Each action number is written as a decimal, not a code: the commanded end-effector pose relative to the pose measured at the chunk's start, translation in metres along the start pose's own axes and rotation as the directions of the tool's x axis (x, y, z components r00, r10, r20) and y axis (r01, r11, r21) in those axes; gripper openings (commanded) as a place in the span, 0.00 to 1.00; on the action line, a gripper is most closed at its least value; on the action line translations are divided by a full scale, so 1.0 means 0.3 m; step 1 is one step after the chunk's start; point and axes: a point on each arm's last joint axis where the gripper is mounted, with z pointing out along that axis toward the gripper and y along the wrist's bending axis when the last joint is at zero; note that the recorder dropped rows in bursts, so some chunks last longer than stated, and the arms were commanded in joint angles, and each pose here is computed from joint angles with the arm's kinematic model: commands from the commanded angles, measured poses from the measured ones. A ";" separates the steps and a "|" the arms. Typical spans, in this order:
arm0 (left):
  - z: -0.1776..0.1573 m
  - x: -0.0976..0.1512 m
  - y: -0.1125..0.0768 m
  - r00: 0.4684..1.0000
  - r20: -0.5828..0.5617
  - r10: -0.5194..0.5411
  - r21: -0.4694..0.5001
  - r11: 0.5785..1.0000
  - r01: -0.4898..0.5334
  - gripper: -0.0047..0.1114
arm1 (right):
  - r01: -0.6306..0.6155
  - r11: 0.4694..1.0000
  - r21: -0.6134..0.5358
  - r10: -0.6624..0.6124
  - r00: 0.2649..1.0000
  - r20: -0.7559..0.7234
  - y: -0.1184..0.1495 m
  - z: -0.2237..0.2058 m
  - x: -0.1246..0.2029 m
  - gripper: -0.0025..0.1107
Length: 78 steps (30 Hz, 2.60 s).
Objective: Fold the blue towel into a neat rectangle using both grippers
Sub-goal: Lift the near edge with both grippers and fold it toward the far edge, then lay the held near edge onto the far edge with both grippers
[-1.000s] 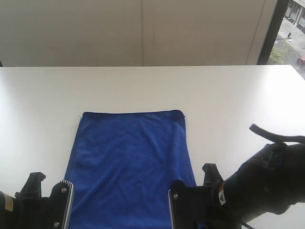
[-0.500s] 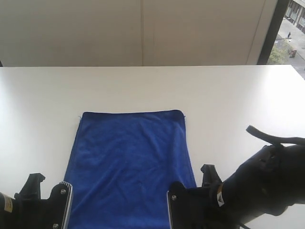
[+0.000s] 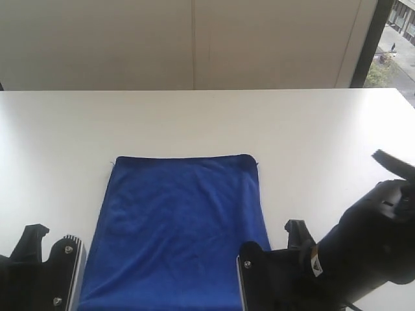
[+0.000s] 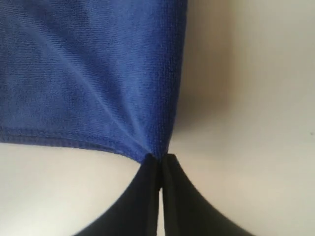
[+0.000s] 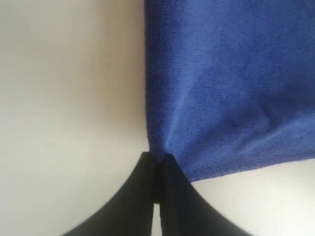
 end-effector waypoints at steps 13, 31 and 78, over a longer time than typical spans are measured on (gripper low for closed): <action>-0.127 -0.030 -0.047 0.996 -0.025 -0.084 0.224 0.971 0.088 0.04 | -0.039 0.999 -0.010 0.040 0.999 0.030 0.045 -0.120 0.017 0.02; -0.131 -0.075 0.055 0.987 0.132 -0.089 -0.079 0.992 0.100 0.04 | -0.194 0.931 0.309 0.155 0.977 0.147 -0.053 -0.152 0.002 0.02; 0.116 0.019 0.412 0.952 0.166 -0.258 -0.516 0.799 0.307 0.04 | -0.426 0.805 0.414 0.320 0.898 0.301 -0.547 0.069 -0.043 0.02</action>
